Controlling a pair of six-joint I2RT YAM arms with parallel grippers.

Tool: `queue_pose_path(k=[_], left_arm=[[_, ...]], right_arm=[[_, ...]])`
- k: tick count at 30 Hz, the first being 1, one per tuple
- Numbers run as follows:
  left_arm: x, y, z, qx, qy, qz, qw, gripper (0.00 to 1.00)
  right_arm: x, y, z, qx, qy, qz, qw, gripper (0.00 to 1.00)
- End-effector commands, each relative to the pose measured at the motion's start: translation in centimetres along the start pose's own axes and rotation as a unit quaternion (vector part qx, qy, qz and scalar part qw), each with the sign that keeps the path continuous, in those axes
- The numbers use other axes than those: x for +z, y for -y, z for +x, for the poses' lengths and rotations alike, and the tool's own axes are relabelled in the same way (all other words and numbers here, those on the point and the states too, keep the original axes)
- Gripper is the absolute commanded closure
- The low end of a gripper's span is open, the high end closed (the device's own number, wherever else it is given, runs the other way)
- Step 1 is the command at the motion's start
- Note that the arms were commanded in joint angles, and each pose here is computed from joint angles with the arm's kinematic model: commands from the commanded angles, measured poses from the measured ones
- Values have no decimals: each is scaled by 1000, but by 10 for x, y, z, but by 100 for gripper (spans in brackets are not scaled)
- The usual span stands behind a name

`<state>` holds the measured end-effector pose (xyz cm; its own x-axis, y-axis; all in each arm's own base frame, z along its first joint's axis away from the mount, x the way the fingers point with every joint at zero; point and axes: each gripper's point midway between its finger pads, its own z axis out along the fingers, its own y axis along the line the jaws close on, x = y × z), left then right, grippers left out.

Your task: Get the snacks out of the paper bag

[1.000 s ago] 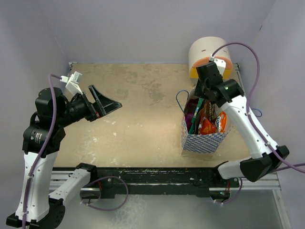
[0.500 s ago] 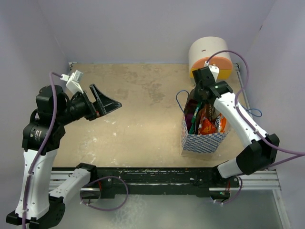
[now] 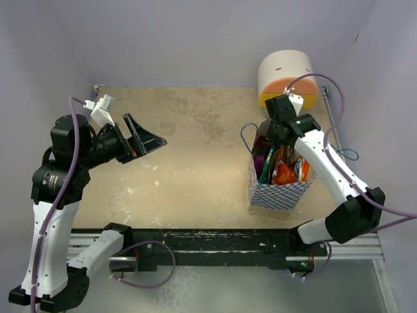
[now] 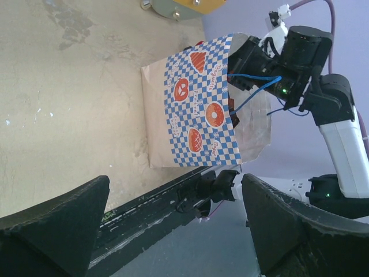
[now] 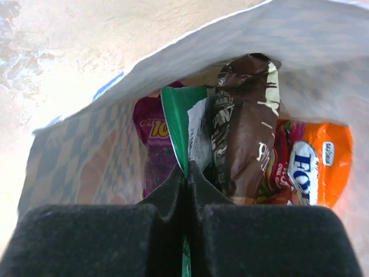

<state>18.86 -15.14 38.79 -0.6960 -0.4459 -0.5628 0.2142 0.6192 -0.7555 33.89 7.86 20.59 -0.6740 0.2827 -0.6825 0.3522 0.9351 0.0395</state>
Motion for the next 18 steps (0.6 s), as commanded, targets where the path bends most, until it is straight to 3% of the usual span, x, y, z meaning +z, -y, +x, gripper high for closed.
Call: queue_pose_path(k=[1, 13, 18], left_arm=[[-5, 10, -10, 11, 26, 14, 1000, 1], [-4, 13, -13, 12, 29, 22, 999, 1], [-6, 15, -12, 17, 26, 25, 999, 1]], right_arm=[[-57, 3, -51, 41, 76, -45, 995, 100], [-168, 21, -109, 79, 153, -123, 977, 100], [-241, 6, -135, 50, 209, -249, 945, 100]])
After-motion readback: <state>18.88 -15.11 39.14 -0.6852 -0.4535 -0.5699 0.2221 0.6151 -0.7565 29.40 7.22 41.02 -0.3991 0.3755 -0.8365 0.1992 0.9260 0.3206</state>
